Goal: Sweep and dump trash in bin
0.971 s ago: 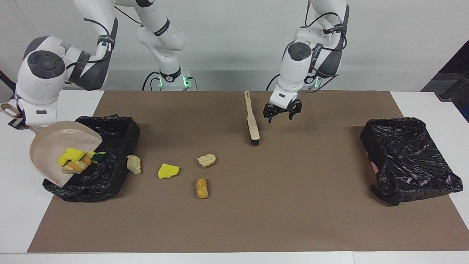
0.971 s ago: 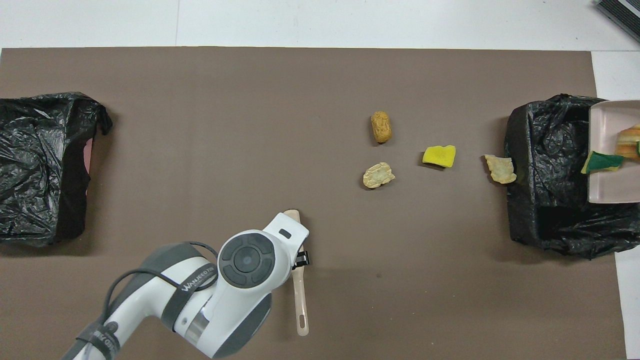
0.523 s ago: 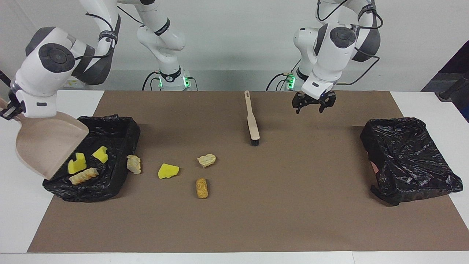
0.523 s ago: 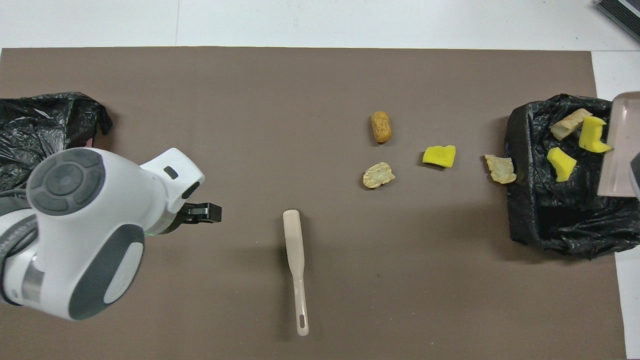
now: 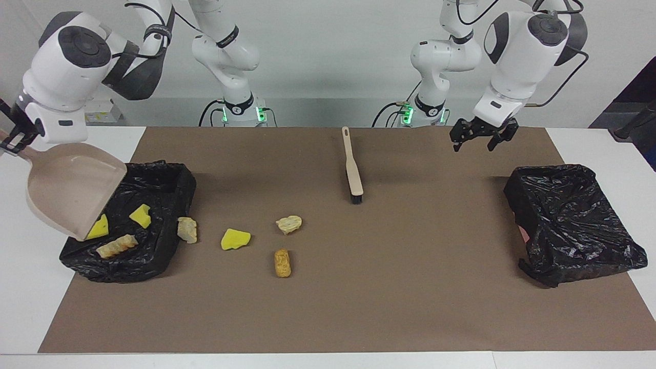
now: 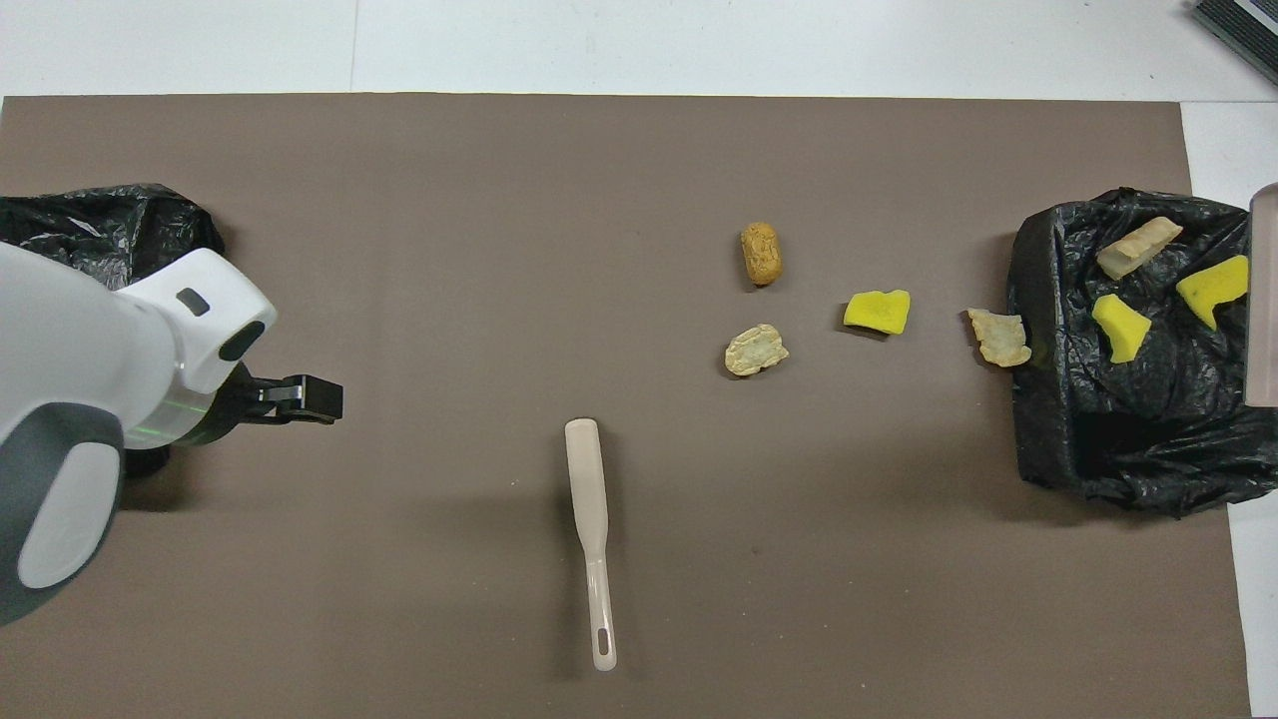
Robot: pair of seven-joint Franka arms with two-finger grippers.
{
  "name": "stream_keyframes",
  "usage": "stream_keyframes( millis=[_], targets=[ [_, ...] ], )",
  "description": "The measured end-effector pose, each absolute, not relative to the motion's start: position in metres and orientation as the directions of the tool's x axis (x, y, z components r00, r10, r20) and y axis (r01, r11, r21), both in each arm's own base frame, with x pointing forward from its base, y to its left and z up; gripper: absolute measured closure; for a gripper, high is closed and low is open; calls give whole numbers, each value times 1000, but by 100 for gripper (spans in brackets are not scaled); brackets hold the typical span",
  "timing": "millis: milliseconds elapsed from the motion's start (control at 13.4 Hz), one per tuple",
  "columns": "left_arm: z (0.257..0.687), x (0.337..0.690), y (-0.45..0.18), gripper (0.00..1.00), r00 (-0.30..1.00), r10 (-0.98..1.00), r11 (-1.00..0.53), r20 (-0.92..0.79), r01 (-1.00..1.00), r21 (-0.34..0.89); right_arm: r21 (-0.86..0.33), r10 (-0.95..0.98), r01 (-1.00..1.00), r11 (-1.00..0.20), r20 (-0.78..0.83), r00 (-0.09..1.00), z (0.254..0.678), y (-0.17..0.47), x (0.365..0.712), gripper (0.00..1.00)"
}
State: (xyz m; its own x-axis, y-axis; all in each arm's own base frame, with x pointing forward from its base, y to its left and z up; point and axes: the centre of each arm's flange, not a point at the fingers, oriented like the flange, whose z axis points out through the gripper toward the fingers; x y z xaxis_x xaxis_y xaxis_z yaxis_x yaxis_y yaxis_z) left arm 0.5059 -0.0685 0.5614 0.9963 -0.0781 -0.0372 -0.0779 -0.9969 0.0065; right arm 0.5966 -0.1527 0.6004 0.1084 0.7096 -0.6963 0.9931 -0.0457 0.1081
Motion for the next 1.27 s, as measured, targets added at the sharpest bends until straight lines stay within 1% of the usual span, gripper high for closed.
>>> stream_keyframes(
  millis=[224,448,598,672,897,1121,1270],
  targets=[
    [599,507,-43,0,995,-102,-995,-12,-102,13,114,820,990,-85,-556,134,587,-139,597,69],
    [625,509,-38,0,995,-96,-995,-2,-96,12,93,893,989,-111,-428,140,559,-113,604,69],
    [645,516,-36,0,995,-94,-996,-16,-94,6,106,905,978,-179,-373,206,536,-77,615,69],
    [648,522,-37,0,995,-96,-995,-14,-96,7,120,902,970,-212,-357,241,524,-58,620,69],
    [640,526,-36,0,991,-132,-991,-31,-132,9,153,881,935,-319,-316,352,494,-4,630,69],
    [641,526,-39,0,988,-149,-989,-28,-149,8,156,826,857,-491,-231,515,468,42,635,69],
    [641,526,-40,0,988,-150,-989,-27,-150,8,167,735,757,-632,-179,654,454,76,635,69]
  ],
)
